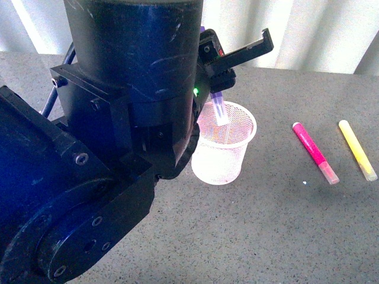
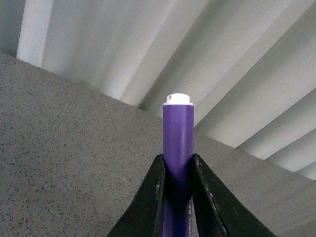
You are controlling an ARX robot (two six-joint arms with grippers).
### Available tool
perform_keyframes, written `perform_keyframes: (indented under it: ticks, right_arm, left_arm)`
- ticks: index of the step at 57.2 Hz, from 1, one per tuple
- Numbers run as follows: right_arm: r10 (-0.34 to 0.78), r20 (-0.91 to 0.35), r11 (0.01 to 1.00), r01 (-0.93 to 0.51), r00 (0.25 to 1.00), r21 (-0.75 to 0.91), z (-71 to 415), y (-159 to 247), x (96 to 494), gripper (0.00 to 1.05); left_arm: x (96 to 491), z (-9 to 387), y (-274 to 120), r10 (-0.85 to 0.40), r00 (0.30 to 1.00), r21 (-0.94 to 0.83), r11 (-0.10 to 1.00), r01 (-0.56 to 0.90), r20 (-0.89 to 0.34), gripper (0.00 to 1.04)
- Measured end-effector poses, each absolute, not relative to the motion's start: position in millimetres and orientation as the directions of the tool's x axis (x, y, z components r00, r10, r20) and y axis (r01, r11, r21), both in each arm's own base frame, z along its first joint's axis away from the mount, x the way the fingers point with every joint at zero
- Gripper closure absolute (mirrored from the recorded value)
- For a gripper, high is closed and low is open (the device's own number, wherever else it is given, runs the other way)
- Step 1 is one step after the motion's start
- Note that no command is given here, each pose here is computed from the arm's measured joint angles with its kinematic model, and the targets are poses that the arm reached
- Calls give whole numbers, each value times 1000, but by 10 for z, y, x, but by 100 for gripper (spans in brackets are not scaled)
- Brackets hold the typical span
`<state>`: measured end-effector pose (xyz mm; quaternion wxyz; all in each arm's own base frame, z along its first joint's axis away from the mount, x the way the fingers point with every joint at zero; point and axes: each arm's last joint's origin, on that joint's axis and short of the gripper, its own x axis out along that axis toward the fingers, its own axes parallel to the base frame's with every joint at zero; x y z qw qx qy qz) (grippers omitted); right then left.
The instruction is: Insert purple and pink pens into pink cup
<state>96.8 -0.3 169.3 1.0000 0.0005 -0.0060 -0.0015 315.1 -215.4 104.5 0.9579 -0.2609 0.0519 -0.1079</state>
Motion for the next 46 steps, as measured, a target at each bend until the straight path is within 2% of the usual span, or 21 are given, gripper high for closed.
perform_keyframes:
  ticks: [8, 10, 17, 23, 33, 36, 46]
  right_arm:
    - [-3, 12, 1000, 3, 1000, 1, 1693, -3, 968, 7]
    - [-3, 12, 1000, 3, 1000, 1, 1693, -3, 968, 7]
    - [-3, 12, 1000, 3, 1000, 1, 1693, -3, 968, 7]
    - [-3, 12, 1000, 3, 1000, 1, 1693, -3, 968, 7]
    - [-3, 12, 1000, 3, 1000, 1, 1693, -3, 968, 7]
    - [-3, 12, 1000, 3, 1000, 1, 1693, -3, 968, 7]
    - [-3, 12, 1000, 3, 1000, 1, 1693, -3, 968, 7]
  left_arm:
    - [3159, 999, -2159, -230, 972, -509, 843, 174, -48, 93]
    - [3159, 989, -2161, -230, 972, -508, 843, 174, -49, 90]
    - [3158, 969, -2166, -232, 972, -509, 842, 179, -42, 63]
    - [3158, 978, -2166, -233, 972, -511, 840, 183, -34, 47]
    - [3124, 971, -2130, -235, 971, -509, 841, 183, -38, 13]
    - [3111, 989, -2099, -236, 971, -507, 842, 185, -38, 5]
    - [3053, 1289, -1847, -240, 971, -489, 848, 204, -11, 7]
